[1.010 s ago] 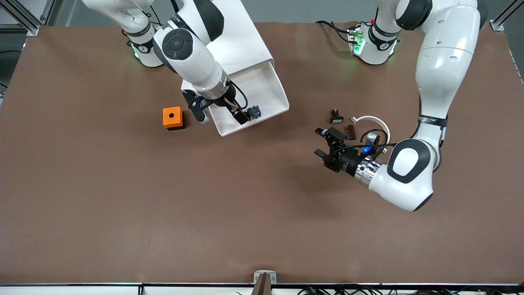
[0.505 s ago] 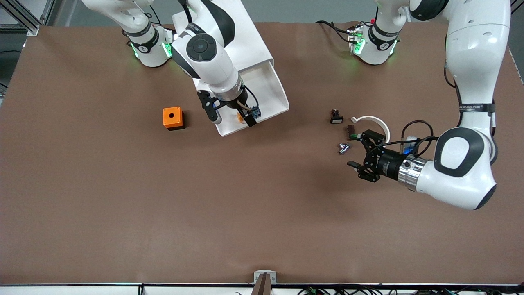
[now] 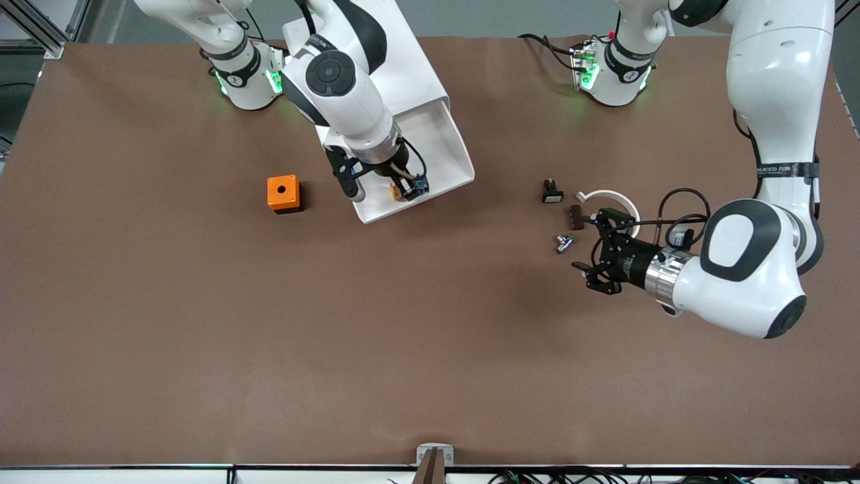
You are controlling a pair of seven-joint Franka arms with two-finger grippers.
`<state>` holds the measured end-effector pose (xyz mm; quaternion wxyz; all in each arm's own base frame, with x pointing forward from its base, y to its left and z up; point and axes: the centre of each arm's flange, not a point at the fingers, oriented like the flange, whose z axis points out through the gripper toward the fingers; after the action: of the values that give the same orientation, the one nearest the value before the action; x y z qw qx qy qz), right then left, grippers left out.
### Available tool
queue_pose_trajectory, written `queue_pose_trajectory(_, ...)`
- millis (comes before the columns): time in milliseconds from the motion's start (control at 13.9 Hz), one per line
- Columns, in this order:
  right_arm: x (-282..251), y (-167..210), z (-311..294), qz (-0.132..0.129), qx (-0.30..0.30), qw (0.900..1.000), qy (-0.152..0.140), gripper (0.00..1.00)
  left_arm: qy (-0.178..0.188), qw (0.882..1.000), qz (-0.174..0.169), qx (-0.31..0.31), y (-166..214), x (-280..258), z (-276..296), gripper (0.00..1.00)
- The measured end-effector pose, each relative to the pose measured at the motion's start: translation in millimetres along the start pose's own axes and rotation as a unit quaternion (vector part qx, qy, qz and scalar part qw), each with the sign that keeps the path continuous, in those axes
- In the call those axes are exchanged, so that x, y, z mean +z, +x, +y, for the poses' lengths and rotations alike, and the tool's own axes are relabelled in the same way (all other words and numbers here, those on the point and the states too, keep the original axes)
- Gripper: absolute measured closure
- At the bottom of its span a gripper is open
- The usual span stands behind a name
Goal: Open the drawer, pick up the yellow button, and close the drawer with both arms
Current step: 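Reach into the open drawer and grasp the yellow button with the right gripper, then lift the button out with the right gripper while the left gripper pushes drawer shut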
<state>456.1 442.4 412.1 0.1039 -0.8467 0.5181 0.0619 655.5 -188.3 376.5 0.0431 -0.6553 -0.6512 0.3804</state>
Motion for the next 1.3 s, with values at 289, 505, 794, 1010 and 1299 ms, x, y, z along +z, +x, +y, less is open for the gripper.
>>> queue_pose_trajectory(289,-38,14,-18,0.008,-0.033,0.999,-0.009,0.59,-0.052,0.994,0.078,0.063,-72,38,-3,0.00)
queue_pose_trajectory(505,-77,70,-36,0.017,-0.081,0.996,-0.021,0.59,-0.087,0.979,0.126,0.134,-114,65,-3,0.00)
queue_pose_trajectory(794,-109,140,-40,0.020,-0.173,0.983,-0.058,0.59,-0.107,0.928,0.167,0.316,-165,99,-10,0.00)
queue_pose_trajectory(1010,-125,208,-42,0.027,-0.248,0.966,-0.071,0.59,-0.090,0.871,0.200,0.439,-198,135,-19,0.00)
queue_pose_trajectory(1299,-133,315,-30,0.037,-0.342,0.935,-0.087,0.59,-0.044,0.807,0.261,0.528,-234,196,-39,0.00)
